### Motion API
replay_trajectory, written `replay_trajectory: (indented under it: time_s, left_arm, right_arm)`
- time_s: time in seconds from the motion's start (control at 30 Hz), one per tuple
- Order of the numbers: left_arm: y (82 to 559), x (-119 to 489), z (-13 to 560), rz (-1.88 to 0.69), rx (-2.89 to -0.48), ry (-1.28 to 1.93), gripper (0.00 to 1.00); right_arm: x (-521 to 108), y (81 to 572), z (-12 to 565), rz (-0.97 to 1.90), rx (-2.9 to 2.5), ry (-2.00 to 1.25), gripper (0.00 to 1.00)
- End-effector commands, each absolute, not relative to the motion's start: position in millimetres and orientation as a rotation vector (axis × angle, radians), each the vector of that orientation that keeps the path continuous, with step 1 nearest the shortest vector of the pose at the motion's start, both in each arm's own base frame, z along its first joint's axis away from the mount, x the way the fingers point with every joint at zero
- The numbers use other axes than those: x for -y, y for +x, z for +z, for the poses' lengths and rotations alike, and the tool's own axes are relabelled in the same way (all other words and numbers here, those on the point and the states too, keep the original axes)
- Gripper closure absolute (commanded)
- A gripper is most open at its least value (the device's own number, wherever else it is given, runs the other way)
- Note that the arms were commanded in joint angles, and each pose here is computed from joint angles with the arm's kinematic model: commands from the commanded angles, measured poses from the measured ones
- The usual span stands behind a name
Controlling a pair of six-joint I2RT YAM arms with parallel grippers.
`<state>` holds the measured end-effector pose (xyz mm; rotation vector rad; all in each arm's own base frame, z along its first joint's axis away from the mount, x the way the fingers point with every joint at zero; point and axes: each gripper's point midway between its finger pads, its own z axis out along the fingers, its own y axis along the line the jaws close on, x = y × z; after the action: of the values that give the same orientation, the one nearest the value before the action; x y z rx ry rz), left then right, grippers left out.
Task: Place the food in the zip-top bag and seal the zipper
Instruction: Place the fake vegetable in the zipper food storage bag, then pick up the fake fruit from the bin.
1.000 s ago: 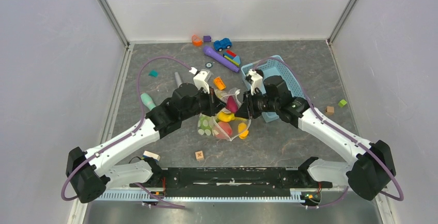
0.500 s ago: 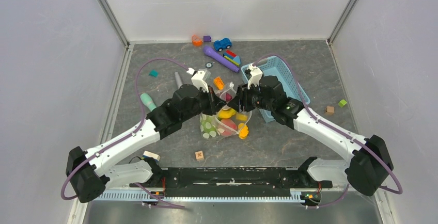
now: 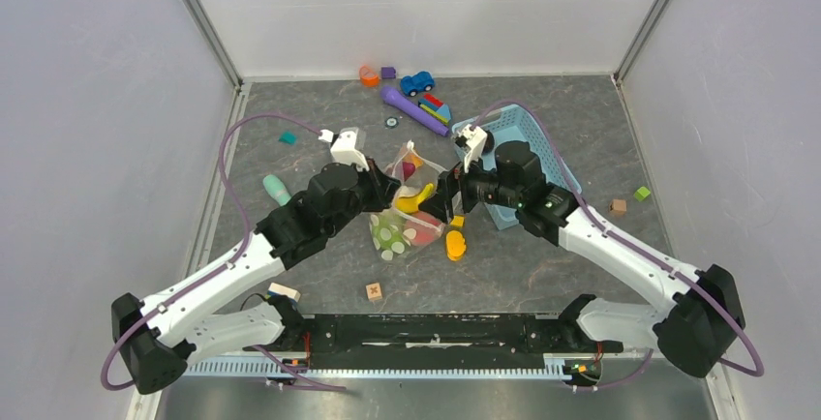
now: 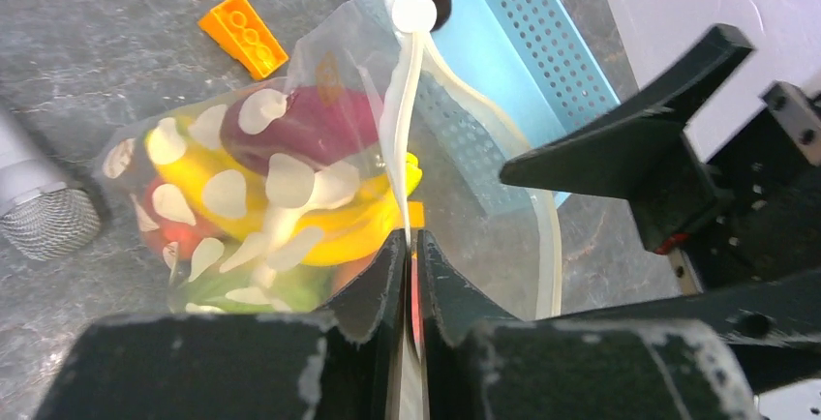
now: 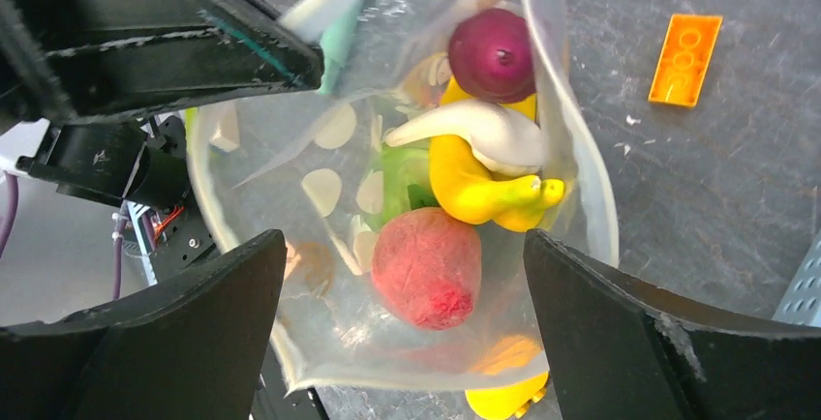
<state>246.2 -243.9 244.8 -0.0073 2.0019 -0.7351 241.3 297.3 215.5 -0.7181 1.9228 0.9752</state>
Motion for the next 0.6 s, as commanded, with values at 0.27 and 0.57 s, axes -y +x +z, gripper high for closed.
replay_trajectory:
  time_s: [0.27,0.57]
  left_arm:
    - [257,211,248,-0.575,-1.964,-0.154,0.86]
    - [257,211,255,-0.571,-1.954,-0.119,0.94]
  right_arm:
    - [-237,276,308,0.68,-1.613,-0.439,0.02]
    - [-154,325,278,0.327,-1.718,-0.116,0.02]
